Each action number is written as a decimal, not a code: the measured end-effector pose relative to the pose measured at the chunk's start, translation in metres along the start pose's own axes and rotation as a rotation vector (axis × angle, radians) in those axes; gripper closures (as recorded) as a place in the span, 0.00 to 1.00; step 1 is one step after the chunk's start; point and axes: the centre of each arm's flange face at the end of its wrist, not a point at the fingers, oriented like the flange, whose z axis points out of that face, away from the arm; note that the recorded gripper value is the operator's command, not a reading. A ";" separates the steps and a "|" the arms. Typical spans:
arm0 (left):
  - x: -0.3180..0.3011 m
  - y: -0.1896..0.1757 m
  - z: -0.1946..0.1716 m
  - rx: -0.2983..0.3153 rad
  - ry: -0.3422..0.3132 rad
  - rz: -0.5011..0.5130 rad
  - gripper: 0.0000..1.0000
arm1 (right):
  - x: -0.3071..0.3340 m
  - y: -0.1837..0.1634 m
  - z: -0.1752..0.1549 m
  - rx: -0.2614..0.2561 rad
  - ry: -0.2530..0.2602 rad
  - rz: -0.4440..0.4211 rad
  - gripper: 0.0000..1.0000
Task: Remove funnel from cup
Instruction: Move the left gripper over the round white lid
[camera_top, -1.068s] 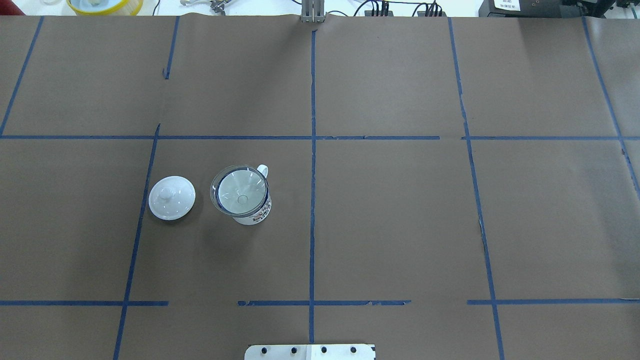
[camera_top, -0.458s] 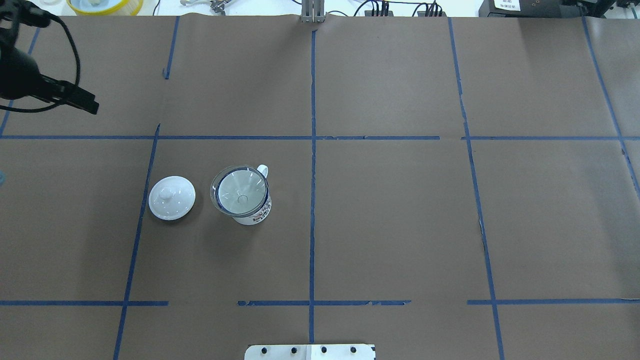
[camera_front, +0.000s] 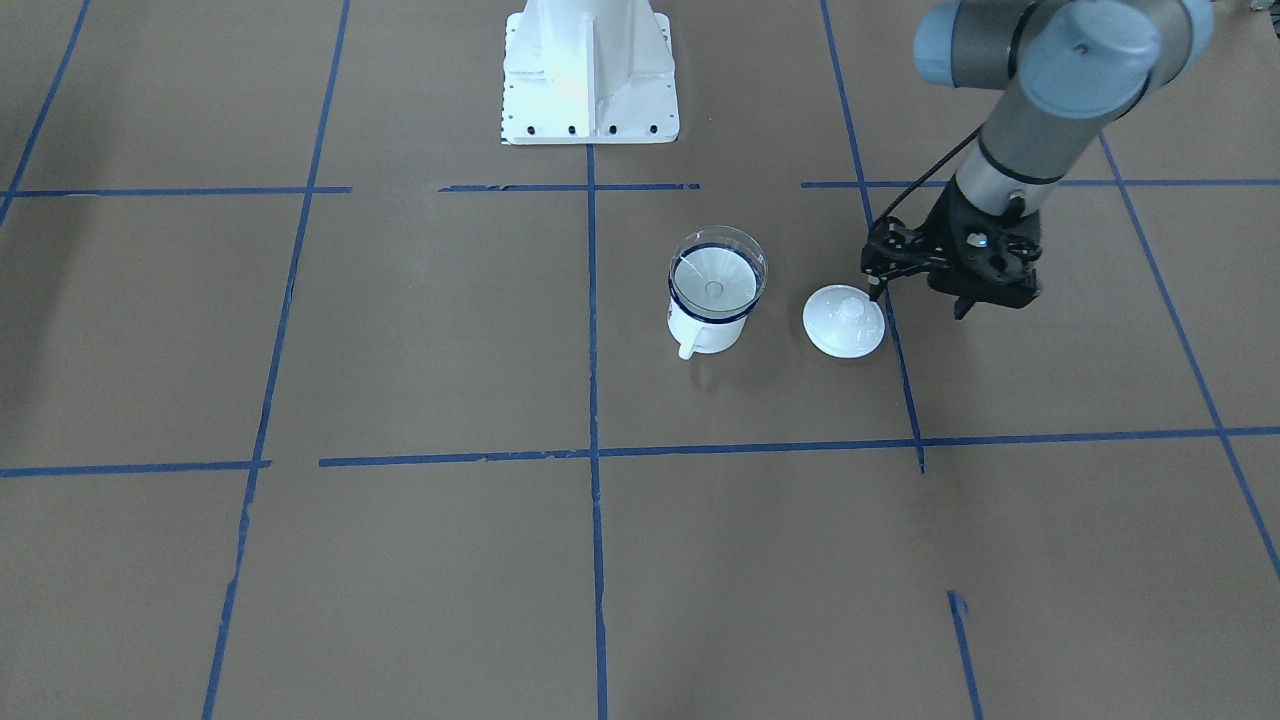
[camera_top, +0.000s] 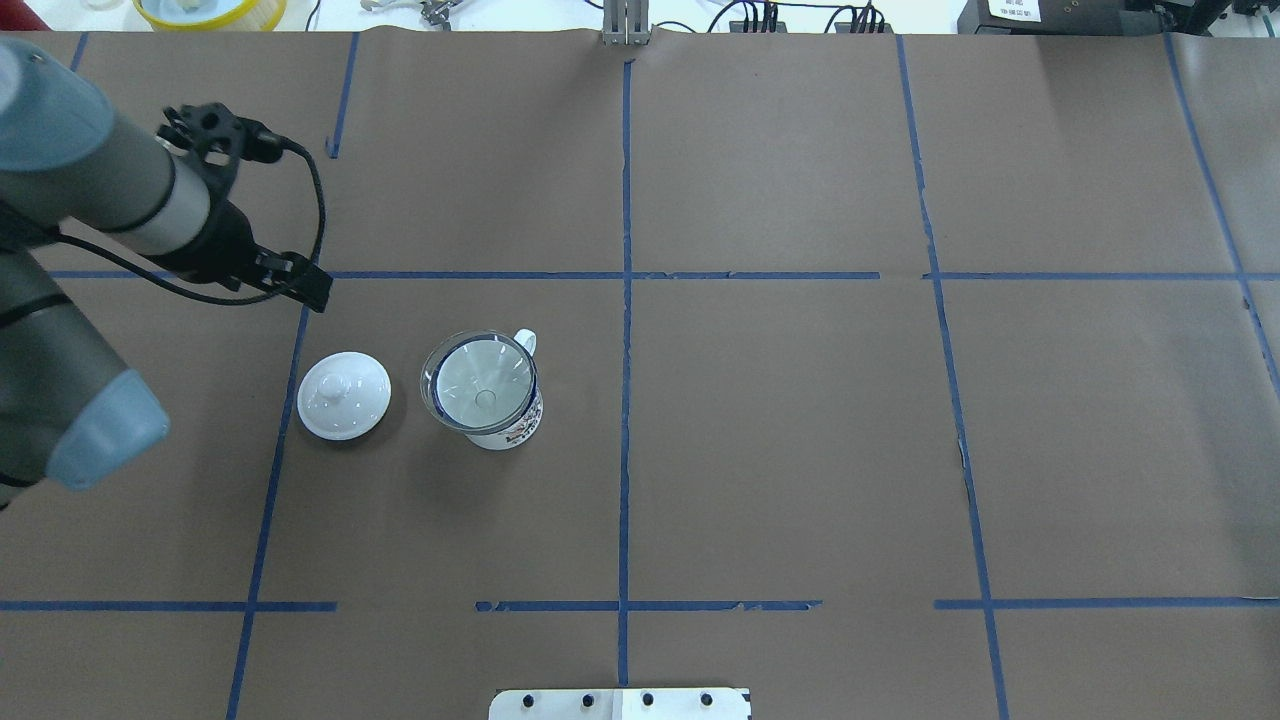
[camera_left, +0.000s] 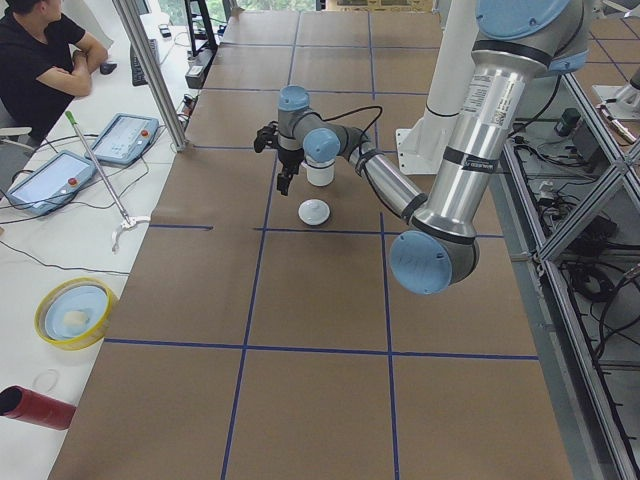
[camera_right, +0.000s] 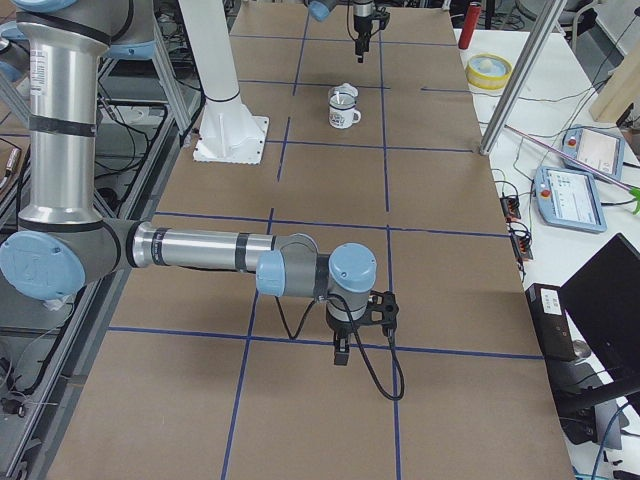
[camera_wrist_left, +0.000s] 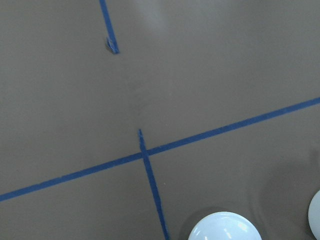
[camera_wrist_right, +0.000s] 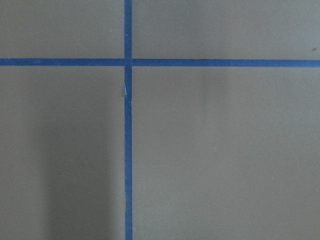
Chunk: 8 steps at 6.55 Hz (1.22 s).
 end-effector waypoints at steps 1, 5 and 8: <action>0.021 0.010 0.026 -0.019 -0.022 -0.050 0.00 | 0.000 0.000 0.000 0.000 0.000 0.000 0.00; 0.027 0.021 0.064 -0.050 -0.062 -0.091 0.00 | 0.000 0.000 0.000 0.001 0.000 0.000 0.00; 0.005 0.030 0.084 -0.028 -0.032 -0.104 0.00 | 0.000 0.000 0.000 0.000 0.000 0.000 0.00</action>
